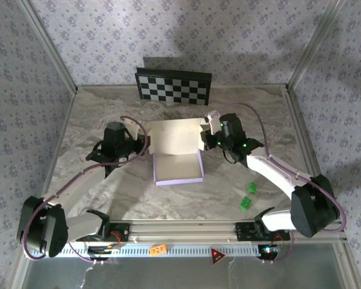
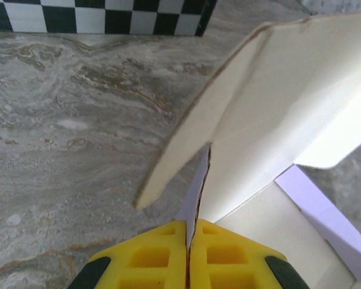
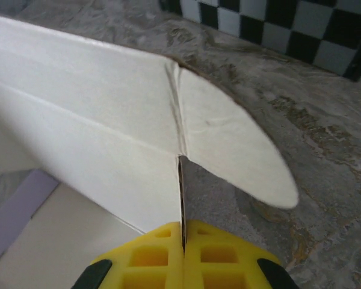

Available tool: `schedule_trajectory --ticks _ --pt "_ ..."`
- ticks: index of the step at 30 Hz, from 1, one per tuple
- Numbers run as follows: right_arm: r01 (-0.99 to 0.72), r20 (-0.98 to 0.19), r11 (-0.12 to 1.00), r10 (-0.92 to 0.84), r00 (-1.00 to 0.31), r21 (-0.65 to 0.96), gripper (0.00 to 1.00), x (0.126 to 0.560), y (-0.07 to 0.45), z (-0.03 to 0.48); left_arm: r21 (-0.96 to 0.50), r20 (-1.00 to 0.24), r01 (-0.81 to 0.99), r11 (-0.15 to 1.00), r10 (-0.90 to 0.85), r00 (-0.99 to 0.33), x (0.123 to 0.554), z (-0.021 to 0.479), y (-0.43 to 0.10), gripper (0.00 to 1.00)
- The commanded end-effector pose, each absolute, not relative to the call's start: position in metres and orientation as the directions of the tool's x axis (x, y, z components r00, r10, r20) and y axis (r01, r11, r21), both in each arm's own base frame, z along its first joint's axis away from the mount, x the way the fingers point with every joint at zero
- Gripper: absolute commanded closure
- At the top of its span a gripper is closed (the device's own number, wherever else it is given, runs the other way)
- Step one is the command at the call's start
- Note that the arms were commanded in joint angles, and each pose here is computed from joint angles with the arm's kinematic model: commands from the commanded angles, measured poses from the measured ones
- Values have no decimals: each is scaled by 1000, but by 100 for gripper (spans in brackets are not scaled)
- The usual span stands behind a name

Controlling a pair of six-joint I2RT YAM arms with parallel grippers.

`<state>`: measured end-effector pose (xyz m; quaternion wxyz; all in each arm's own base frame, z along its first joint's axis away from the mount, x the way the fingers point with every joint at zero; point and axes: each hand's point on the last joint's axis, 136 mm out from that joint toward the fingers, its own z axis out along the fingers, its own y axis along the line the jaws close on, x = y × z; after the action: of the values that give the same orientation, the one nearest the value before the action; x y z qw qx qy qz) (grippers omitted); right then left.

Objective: Fold the paper box

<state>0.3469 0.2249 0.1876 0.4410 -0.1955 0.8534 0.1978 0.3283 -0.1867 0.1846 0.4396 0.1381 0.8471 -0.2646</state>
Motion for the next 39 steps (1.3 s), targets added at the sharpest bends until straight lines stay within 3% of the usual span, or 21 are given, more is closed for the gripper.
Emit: schedule_trajectory --ticks 1,17,26,39 --pt "-210 -846 948 98 -524 240 100 368 206 210 -390 -849 444 807 -128 -512 353 225 -198 92" --pt "147 -919 969 234 -317 196 100 393 229 221 -435 -849 404 804 -218 -481 395 236 -218 94" --pt "121 -955 979 186 -231 161 100 402 260 210 -460 -846 374 805 -269 -461 413 225 -220 95" --pt "58 -967 990 136 -216 127 100 399 269 172 -437 -882 425 793 -286 -374 405 198 -220 95"
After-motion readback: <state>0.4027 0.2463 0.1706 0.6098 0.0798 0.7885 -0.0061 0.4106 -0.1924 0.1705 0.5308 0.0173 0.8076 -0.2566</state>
